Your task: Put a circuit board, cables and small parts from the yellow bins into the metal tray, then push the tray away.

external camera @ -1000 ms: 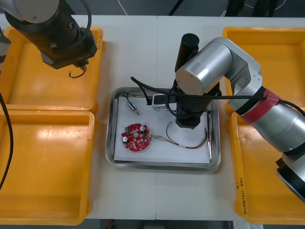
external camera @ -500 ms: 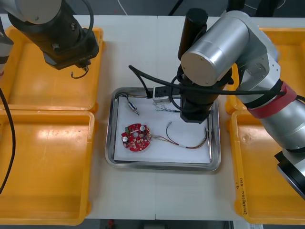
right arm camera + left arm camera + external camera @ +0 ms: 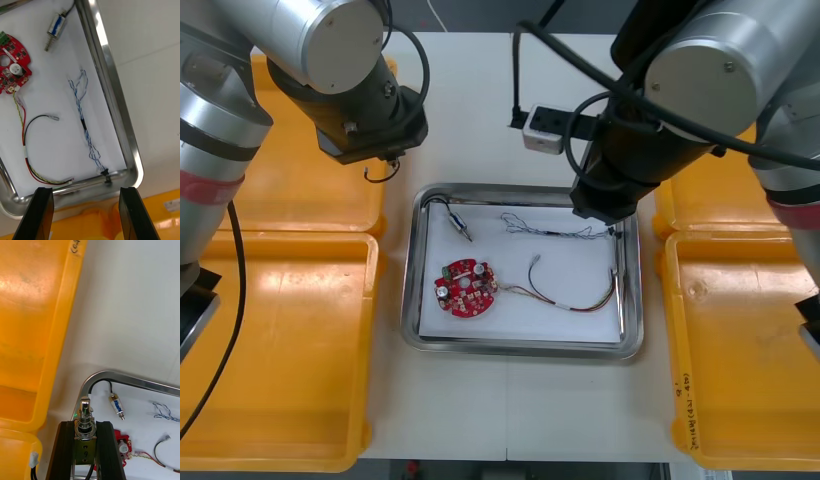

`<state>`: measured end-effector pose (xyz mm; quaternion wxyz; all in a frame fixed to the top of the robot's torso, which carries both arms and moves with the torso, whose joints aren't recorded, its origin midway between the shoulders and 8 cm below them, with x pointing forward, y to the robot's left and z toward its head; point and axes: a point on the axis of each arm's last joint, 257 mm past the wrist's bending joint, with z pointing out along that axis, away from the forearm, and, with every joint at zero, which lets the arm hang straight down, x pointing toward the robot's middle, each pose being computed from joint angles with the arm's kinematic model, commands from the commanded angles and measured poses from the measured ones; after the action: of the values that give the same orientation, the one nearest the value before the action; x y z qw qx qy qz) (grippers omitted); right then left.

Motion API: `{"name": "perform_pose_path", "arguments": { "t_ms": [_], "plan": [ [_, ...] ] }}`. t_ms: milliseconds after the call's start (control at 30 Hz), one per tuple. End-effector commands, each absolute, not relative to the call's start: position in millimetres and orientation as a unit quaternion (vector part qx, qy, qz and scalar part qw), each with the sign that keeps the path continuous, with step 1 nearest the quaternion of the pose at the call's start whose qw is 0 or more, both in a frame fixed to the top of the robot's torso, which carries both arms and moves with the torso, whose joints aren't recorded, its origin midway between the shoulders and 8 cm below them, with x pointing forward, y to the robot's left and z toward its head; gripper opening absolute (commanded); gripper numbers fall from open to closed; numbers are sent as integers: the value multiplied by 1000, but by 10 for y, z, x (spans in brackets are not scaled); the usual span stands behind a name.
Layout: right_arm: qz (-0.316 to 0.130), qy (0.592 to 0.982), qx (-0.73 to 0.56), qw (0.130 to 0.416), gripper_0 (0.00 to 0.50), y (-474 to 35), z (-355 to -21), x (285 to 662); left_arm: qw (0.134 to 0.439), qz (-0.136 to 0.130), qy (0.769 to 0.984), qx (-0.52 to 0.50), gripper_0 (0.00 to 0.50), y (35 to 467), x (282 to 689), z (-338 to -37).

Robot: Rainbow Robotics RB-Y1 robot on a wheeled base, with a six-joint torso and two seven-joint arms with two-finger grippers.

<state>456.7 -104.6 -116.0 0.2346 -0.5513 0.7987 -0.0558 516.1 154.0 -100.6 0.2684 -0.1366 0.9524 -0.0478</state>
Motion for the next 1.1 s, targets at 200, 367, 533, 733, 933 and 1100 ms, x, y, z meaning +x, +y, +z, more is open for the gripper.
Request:
{"name": "perform_pose_path", "arguments": {
  "t_ms": [200,367,533,733,933,1100],
  "plan": [
    [-56,864,-405,293,500,-1971,-736,4547,285,-98,942,-151,0,983,5186,-1092],
    [-60,888,-332,312,500,-2326,-668,4477,284,-104,941,-156,1,813,5181,-1243],
    [-48,912,-252,321,500,-2626,-635,4451,281,-116,937,-171,0,659,5221,-1396],
    [-12,927,-148,345,500,-2987,-496,4415,281,-119,936,-178,2,539,5313,-1627],
    [4,934,-67,351,500,-3449,-496,4273,279,-120,935,-183,0,475,5386,-1827],
    [3,935,-20,353,500,-3810,-520,4120,274,-118,936,-185,1,444,5420,-1996]
  ]
}}
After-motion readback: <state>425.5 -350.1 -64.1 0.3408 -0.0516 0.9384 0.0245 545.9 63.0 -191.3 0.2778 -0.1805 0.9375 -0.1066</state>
